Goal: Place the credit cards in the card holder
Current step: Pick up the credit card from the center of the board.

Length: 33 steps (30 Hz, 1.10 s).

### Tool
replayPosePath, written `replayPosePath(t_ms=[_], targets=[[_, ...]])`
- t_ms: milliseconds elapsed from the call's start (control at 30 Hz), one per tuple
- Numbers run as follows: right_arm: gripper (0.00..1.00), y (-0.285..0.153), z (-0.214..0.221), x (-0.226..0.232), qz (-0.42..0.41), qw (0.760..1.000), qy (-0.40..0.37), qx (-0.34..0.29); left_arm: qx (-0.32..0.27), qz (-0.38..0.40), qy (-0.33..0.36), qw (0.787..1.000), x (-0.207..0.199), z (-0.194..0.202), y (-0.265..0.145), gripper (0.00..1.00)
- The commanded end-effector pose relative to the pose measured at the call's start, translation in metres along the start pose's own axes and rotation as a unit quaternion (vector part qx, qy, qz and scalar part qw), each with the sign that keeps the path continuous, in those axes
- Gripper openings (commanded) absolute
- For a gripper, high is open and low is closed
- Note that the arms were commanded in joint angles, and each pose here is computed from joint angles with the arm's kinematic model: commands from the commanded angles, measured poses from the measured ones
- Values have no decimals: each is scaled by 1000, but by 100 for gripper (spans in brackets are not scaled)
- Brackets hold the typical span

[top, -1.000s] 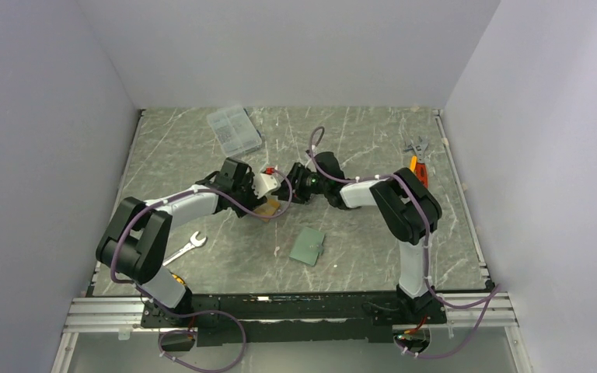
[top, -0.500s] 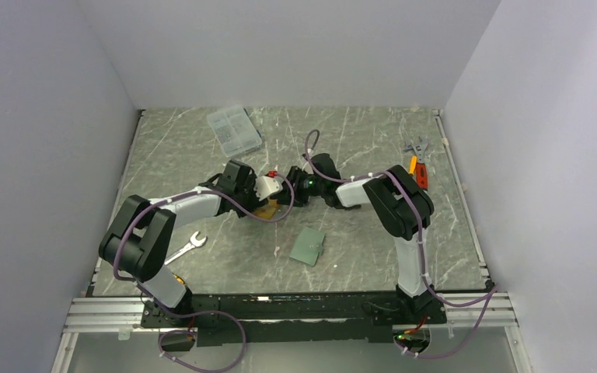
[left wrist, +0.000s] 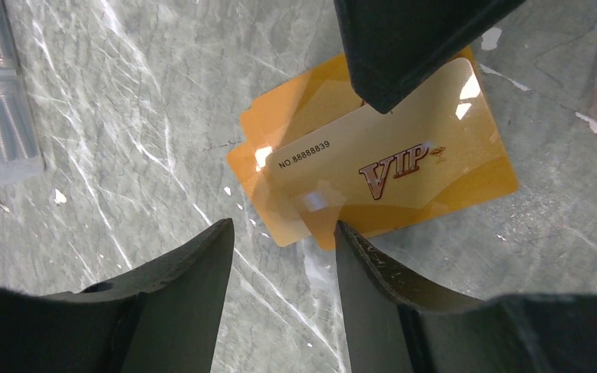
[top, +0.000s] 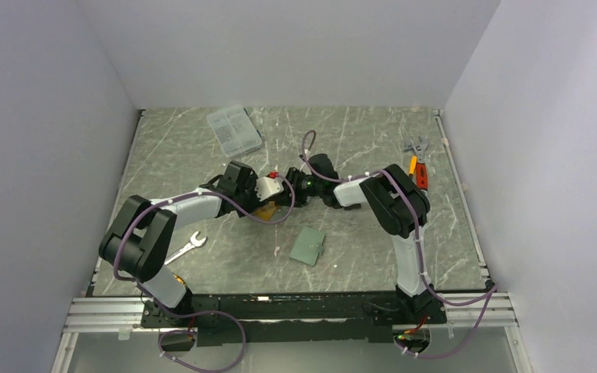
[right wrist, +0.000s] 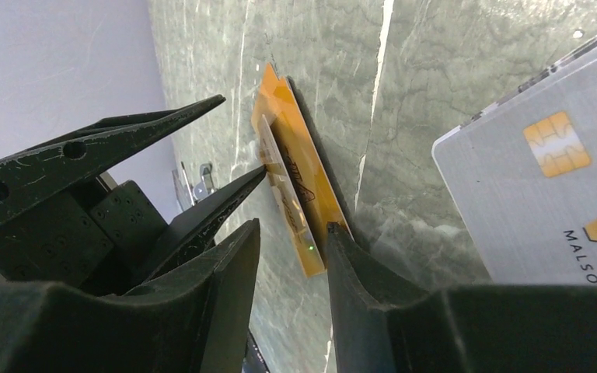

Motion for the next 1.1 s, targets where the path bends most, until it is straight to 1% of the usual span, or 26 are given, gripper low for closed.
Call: replayPosePath(t_ms=[0, 200, 333, 733, 933, 1067], targets=[[40, 6, 1, 2, -10, 1000, -20, 7, 15, 6, 8, 1000, -4, 8, 2, 56], [37, 4, 11, 1, -22, 999, -16, 20, 14, 3, 9, 1000, -5, 7, 2, 56], [34, 2, 14, 4, -47, 999, -10, 25, 15, 2, 12, 1000, -6, 8, 2, 56], [33, 7, 17, 4, -105, 993, 11, 49, 14, -1, 12, 1000, -7, 7, 3, 55], [32, 14, 16, 5, -85, 995, 2, 51, 12, 3, 10, 1000, -8, 6, 2, 54], [27, 17, 17, 6, -76, 996, 3, 51, 11, 6, 5, 1000, -9, 6, 3, 54]])
Point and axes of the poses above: each gripper's point midway between its finger pads, its own y axis out along the fingers, its own x axis along the line the jaws close on, z = x × y, the point moved 10 cm from there along -y, back along the fingers, and after that the axes turned 10 degrees about -y, right-handed, at the moved point
